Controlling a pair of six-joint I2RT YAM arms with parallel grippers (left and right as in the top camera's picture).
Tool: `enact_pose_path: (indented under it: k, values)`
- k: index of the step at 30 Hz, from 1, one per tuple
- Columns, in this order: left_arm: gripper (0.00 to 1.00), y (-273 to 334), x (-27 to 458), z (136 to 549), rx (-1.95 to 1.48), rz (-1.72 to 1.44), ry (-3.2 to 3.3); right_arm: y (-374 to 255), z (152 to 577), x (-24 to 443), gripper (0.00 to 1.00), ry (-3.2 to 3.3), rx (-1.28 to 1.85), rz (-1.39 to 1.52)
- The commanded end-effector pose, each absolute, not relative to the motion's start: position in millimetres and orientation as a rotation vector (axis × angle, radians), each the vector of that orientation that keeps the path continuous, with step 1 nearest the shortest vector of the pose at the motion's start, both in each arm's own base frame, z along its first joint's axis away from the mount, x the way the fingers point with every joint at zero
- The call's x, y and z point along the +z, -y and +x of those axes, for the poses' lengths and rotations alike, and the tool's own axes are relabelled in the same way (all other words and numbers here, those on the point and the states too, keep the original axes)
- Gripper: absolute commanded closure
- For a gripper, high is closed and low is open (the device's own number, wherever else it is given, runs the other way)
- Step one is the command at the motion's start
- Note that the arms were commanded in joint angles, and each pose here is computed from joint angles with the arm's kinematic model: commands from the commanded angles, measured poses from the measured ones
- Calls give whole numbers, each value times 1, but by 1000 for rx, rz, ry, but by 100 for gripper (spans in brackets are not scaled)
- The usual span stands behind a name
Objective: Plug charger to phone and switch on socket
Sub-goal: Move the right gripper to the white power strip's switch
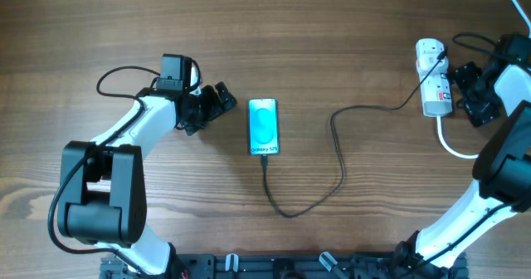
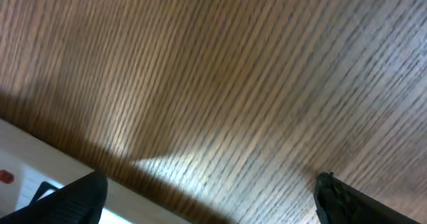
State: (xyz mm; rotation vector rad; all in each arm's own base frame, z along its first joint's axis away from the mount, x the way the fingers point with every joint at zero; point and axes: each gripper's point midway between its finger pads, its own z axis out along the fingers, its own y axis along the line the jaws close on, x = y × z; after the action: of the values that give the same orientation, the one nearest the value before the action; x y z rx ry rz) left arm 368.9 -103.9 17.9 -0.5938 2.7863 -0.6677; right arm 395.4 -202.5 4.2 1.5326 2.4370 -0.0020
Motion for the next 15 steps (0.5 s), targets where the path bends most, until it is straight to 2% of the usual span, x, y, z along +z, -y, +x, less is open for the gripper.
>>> enact_pose_path:
  k: [1, 8, 11, 15]
  values:
    - [0, 96, 3, 359, -606, -628, -2828, 173, 404, -11, 0, -2535, 194, 1405]
    - [0, 96, 3, 359, -606, -628, -2828, 188, 409, -2, 0, -2463, 166, 1466]
    - [0, 96, 3, 359, -606, -628, -2828, 185, 407, 3, 0, -2548, 166, 1349]
    - [0, 96, 3, 359, -606, -628, -2828, 183, 411, 4, 0, -2536, 200, 1344]
